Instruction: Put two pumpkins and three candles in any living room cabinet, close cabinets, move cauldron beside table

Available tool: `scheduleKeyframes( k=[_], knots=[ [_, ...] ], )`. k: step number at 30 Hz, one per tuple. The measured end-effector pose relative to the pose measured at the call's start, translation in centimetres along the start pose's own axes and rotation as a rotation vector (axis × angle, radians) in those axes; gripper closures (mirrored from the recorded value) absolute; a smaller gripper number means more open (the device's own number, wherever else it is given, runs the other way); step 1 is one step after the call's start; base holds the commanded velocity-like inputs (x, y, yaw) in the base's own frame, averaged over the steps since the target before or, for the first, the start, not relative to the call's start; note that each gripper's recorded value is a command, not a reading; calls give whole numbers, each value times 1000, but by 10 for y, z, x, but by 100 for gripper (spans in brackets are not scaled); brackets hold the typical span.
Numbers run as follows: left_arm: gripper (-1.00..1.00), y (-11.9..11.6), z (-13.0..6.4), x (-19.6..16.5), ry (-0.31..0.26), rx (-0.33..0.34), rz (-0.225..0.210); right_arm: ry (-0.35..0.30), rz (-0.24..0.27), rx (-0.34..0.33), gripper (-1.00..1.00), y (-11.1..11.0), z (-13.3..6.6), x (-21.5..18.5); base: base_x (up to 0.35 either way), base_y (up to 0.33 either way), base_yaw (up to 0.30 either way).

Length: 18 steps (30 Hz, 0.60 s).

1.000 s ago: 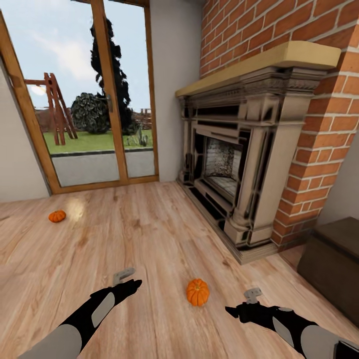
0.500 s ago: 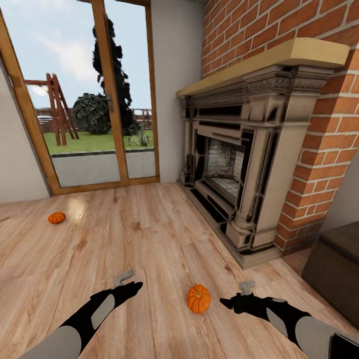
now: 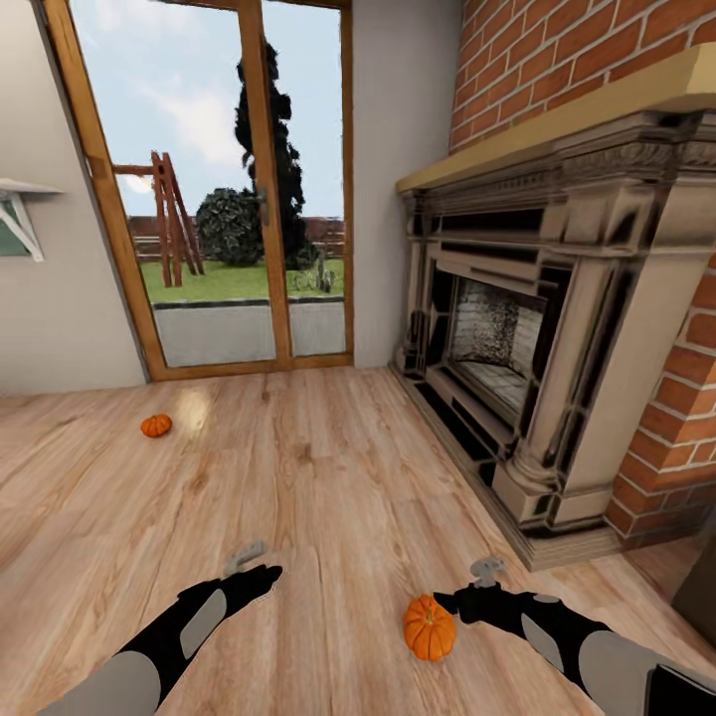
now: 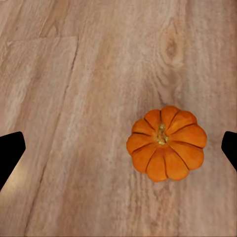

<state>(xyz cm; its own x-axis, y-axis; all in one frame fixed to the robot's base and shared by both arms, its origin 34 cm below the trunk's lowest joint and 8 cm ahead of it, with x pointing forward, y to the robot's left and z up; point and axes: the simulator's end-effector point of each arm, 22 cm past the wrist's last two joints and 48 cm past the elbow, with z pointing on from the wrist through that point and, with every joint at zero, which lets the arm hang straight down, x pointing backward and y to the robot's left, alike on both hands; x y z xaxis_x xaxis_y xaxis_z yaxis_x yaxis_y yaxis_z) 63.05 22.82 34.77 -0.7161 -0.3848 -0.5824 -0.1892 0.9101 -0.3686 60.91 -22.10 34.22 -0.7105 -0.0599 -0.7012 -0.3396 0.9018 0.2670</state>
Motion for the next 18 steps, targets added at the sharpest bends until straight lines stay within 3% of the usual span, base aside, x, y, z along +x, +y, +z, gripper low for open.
scheduleKeyframes(
  k=[9, 12, 17, 18],
  knots=[
    [-100, 0, 0, 0, 1, -1, 2, 22, 14, 32, -100, -8, -1, 6, 280, -86, 53],
    [-100, -3, 0, -2, -3, 9, 1, 54, 34, 43, -100, -12, -2, 14, 78, -61, 2],
    [-100, -12, -2, -12, -23, 29, 6, 96, 64, 121, -100, -32, -6, 26, 21, -16, 0],
    [-100, -21, -3, -19, -33, 45, 11, 111, 95, 142, -100, -36, -7, 30, 6, -5, 0]
  ],
)
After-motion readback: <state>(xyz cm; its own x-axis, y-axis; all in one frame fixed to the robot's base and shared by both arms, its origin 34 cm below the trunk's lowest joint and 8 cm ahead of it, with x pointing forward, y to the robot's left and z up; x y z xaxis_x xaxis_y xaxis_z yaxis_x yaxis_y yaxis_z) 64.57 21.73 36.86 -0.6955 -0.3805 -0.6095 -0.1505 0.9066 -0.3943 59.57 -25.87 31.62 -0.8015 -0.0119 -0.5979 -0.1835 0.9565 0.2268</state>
